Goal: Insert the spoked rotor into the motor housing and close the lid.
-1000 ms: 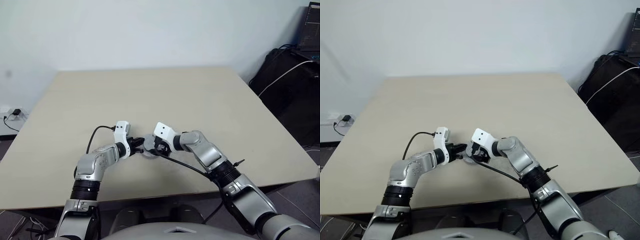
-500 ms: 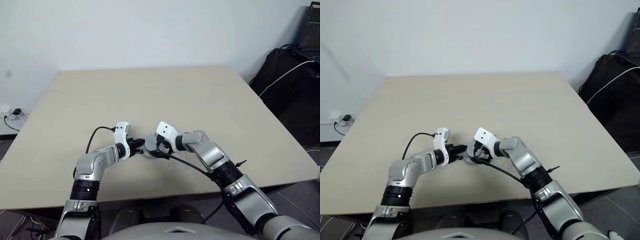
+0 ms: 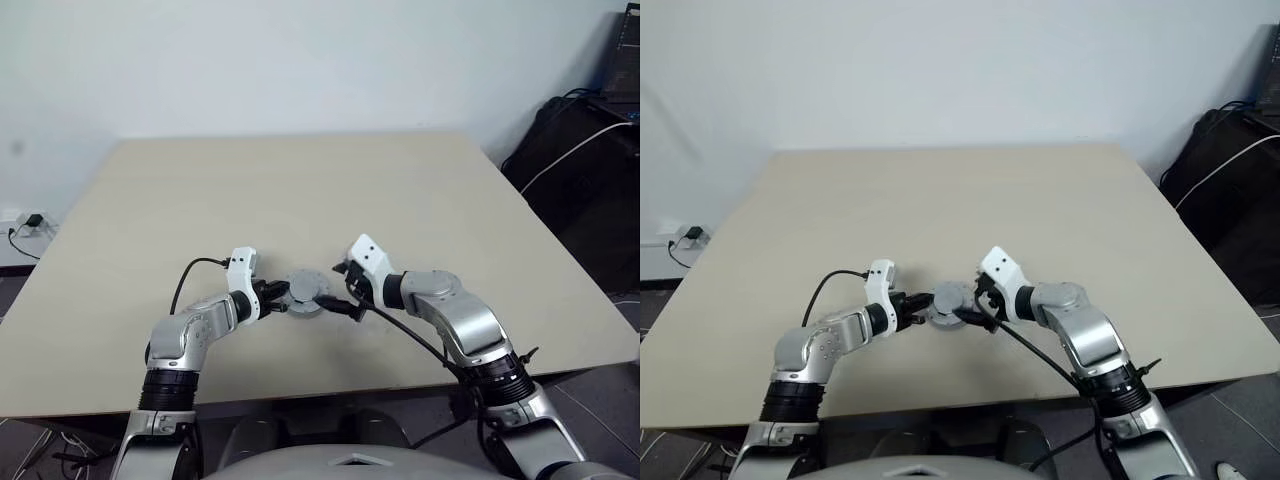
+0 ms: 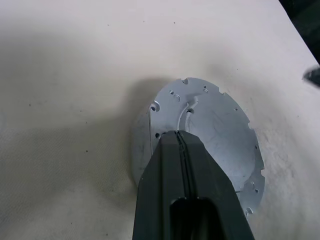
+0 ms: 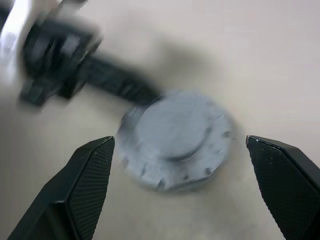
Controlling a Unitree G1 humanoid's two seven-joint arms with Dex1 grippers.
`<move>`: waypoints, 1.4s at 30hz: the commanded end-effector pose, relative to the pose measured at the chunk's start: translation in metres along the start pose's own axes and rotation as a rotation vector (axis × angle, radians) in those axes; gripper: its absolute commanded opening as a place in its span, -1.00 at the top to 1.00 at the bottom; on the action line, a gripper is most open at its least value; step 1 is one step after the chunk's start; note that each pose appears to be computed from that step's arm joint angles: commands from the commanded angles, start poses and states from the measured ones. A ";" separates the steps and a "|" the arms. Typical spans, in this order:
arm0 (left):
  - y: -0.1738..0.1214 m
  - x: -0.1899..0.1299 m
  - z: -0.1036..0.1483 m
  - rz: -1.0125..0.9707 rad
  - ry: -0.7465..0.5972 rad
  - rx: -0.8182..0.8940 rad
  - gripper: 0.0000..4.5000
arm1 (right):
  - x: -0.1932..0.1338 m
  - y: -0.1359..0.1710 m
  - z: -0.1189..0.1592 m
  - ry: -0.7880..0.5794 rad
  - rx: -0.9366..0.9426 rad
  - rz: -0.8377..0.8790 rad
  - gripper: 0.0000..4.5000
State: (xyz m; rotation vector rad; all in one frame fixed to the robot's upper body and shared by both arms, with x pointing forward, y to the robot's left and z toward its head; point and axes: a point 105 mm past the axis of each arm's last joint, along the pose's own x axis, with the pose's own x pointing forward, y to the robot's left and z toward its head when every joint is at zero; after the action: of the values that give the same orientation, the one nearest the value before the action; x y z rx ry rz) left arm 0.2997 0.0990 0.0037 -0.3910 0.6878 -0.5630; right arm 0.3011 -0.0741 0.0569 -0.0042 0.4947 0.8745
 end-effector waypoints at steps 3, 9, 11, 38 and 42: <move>-0.004 0.002 -0.013 -0.011 0.051 -0.004 1.00 | -0.001 -0.023 -0.005 -0.079 0.380 -0.154 -0.99; -0.003 0.003 -0.013 -0.013 0.060 0.008 1.00 | 0.012 -0.017 -0.026 -0.016 0.637 -0.148 -0.99; -0.003 0.002 -0.012 -0.013 0.060 0.011 1.00 | 0.015 -0.016 -0.029 -0.001 0.686 -0.139 -0.99; 0.000 0.001 -0.013 -0.005 0.060 0.021 1.00 | 0.036 0.019 -0.014 -0.061 1.090 0.187 -0.75; 0.001 0.000 -0.014 0.000 0.060 0.020 1.00 | 0.033 0.022 -0.014 -0.057 1.088 0.202 -0.17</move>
State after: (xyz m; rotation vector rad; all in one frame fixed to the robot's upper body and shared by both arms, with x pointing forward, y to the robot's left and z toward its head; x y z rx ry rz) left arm 0.2996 0.1085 0.0024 -0.3517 0.6906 -0.5488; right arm 0.2915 -0.0518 0.0104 1.0516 0.9402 0.6003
